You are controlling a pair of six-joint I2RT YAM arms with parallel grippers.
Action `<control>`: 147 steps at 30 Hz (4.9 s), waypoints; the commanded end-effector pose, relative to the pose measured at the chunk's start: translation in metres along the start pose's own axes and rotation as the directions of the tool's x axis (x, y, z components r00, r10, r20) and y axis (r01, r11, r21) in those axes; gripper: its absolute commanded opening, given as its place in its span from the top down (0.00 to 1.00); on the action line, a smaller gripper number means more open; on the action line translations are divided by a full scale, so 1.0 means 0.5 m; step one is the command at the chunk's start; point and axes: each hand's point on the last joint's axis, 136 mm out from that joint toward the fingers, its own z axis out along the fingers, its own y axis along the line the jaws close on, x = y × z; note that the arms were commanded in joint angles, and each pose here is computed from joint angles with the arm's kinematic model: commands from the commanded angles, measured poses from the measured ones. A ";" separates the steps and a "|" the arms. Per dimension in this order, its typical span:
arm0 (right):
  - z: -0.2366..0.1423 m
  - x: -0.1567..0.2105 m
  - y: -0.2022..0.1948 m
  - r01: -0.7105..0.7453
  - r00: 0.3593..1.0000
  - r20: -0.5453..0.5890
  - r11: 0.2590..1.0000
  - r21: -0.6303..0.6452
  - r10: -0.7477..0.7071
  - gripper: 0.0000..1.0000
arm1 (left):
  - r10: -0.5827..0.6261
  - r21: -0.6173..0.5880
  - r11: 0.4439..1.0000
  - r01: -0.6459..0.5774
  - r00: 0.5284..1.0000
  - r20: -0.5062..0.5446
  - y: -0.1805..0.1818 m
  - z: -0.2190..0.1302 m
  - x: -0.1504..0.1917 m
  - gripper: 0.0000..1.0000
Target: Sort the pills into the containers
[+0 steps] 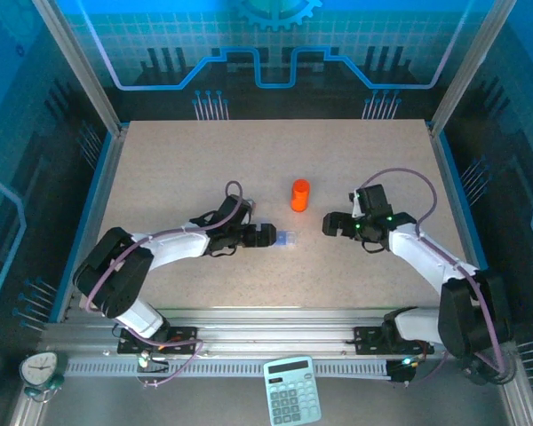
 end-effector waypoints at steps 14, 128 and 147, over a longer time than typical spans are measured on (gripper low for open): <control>-0.013 -0.009 0.020 -0.033 0.999 0.016 0.992 -0.122 0.035 0.00 | 0.047 0.078 0.996 -0.046 0.999 -0.016 -0.108 0.047 -0.006 0.01; 0.178 -0.190 0.230 0.419 0.878 -0.299 0.903 0.099 -0.374 0.27 | -0.147 0.263 0.962 0.067 0.943 0.298 -0.078 -0.258 -0.484 0.01; 0.166 -0.178 0.212 0.385 0.894 -0.283 0.919 0.085 -0.348 0.31 | -0.123 0.217 0.975 0.056 0.943 0.309 -0.064 -0.282 -0.456 0.01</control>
